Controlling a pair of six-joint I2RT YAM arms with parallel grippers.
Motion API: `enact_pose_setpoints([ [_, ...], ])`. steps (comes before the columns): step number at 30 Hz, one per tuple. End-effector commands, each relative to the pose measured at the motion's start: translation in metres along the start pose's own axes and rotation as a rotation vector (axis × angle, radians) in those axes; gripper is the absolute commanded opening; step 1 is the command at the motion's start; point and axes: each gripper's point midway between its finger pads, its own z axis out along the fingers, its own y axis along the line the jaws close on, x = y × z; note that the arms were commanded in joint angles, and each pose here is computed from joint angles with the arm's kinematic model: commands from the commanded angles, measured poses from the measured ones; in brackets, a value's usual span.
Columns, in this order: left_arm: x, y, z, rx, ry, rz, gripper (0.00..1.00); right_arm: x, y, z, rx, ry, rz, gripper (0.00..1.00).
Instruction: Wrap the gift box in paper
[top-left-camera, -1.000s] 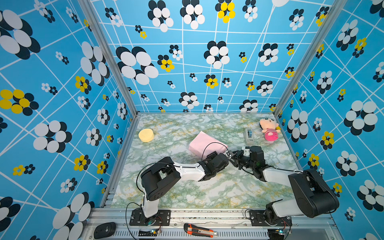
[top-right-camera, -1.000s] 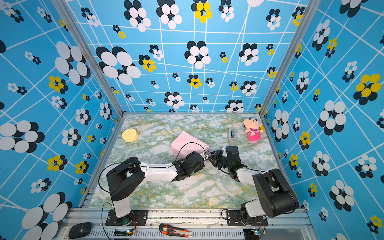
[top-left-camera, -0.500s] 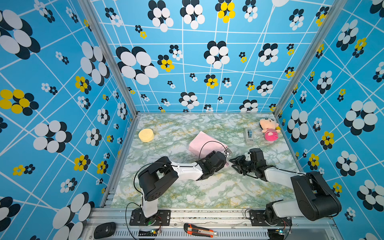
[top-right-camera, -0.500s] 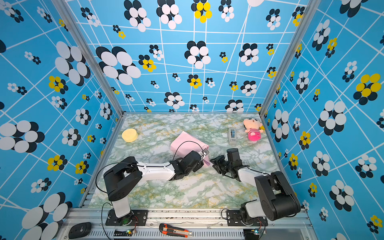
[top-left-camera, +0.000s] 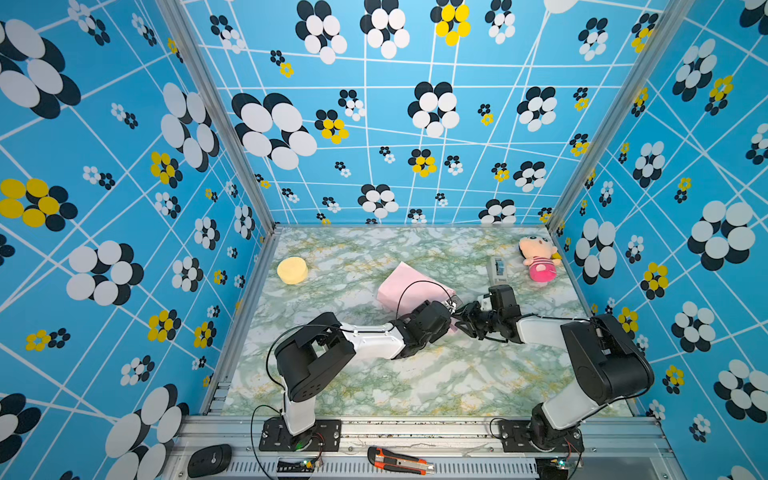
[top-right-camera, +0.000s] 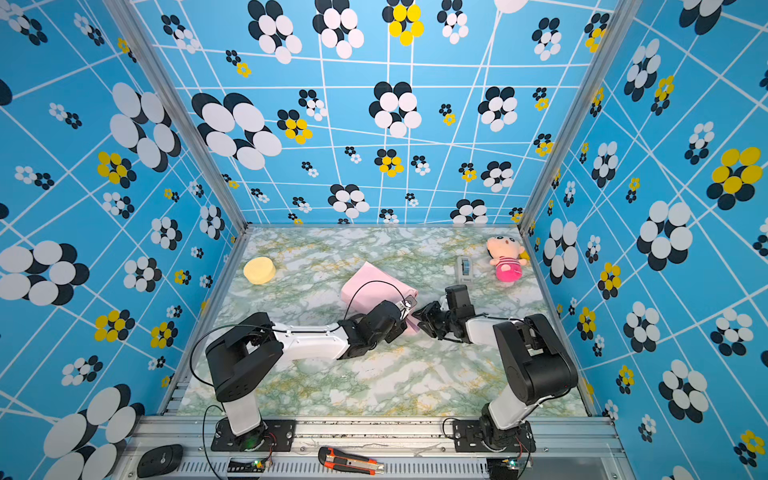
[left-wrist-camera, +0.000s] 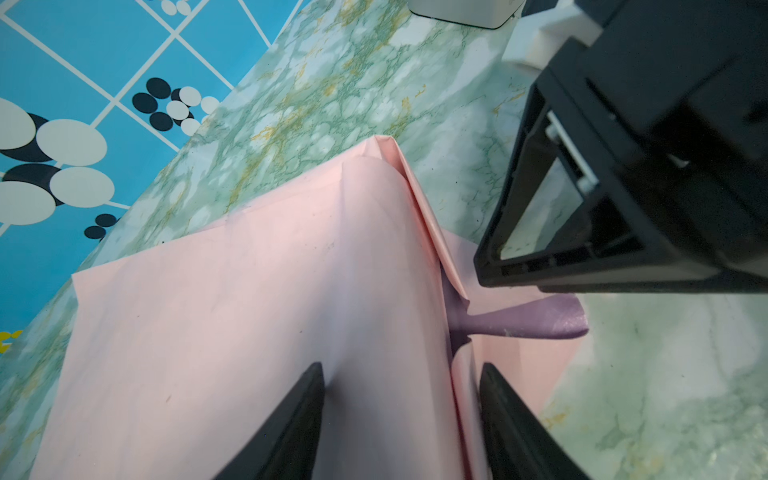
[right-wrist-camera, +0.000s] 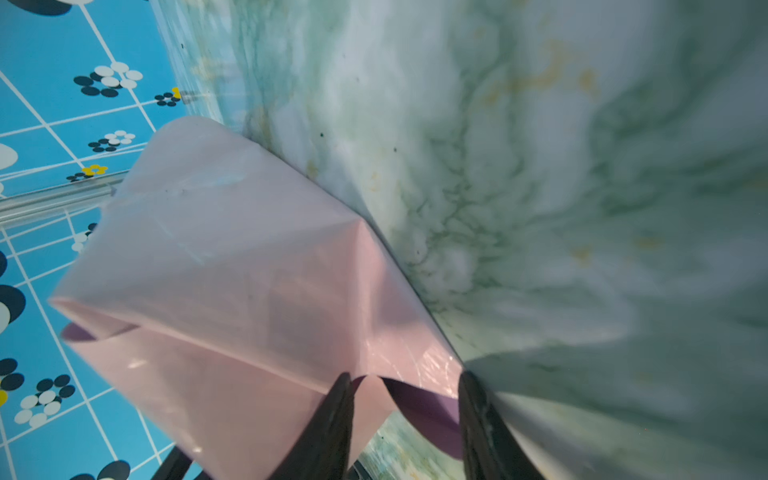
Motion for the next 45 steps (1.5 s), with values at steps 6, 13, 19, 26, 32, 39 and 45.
enact_pose_setpoints([
  [6,0.052,-0.005,0.004,0.052,0.153,-0.003,0.60,0.000,0.008,-0.001,0.034,0.075,-0.135,0.44],
  [13,0.051,-0.005,0.005,0.058,0.151,-0.010,0.59,-0.005,-0.005,-0.036,0.236,0.012,-0.238,0.50],
  [19,0.049,-0.006,0.005,0.065,0.146,-0.015,0.59,-0.005,-0.005,-0.019,0.216,0.087,-0.243,0.50],
  [26,0.046,-0.005,0.005,0.068,0.140,-0.020,0.59,0.007,-0.013,0.000,0.202,0.190,-0.234,0.48],
  [32,0.046,-0.006,0.005,0.072,0.141,-0.026,0.59,0.016,-0.005,0.017,0.109,0.263,-0.199,0.46],
  [39,0.047,-0.006,0.005,0.072,0.145,-0.032,0.59,0.012,0.013,0.025,-0.003,0.262,-0.183,0.45],
  [45,0.048,-0.006,0.005,0.074,0.148,-0.037,0.59,-0.008,0.011,0.009,0.124,0.174,-0.318,0.48],
])
